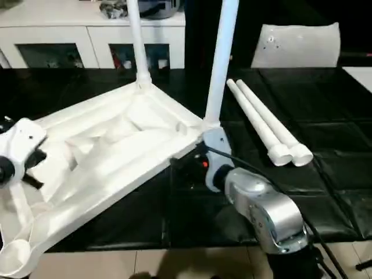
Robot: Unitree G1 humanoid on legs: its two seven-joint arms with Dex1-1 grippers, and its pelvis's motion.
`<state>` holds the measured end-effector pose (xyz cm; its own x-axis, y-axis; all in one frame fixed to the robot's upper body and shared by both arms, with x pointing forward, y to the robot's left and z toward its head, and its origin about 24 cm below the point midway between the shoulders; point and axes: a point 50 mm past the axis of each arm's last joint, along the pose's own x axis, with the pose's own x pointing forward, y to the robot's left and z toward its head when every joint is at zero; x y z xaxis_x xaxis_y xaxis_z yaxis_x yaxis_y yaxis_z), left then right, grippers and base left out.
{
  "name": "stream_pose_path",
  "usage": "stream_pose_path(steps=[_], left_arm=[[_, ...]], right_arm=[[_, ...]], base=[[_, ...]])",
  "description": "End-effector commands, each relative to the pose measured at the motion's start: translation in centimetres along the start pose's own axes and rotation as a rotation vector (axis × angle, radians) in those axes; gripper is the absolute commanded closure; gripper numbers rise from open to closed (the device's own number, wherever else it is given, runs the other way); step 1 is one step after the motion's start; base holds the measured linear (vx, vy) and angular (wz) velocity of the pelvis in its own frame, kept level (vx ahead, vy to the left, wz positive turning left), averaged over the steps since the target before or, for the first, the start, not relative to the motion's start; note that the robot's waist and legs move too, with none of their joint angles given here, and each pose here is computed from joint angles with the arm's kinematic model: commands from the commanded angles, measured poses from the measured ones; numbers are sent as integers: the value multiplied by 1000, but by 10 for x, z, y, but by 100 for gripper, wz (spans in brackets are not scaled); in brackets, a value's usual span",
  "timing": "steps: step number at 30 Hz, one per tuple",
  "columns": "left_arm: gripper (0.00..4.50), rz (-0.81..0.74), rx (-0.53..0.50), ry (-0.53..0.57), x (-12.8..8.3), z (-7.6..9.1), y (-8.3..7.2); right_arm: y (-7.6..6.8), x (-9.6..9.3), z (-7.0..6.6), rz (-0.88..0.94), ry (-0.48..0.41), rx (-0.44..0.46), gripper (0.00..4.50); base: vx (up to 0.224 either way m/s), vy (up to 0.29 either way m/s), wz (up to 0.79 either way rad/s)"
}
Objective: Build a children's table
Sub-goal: Rotate table base
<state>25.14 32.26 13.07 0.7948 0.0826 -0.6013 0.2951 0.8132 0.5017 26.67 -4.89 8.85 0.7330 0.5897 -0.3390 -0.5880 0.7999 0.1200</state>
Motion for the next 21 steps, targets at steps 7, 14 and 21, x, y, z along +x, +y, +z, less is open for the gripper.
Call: stream_pose_path(steps=[7, 14, 21], left_arm=[[429, -73, 25, 1, -1, 3, -2], [429, -105, 11, -42, 2, 15, -8], [429, -150, -2, -38, 4, 12, -22]], right_arm=[[-4, -1, 9, -51, -40, 2, 0], [1, -9, 13, -59, -61, 19, 0], [-4, -10, 22, -67, -62, -26, 0]], base=[[0, 0, 0], [0, 0, 0], [0, 0, 0]])
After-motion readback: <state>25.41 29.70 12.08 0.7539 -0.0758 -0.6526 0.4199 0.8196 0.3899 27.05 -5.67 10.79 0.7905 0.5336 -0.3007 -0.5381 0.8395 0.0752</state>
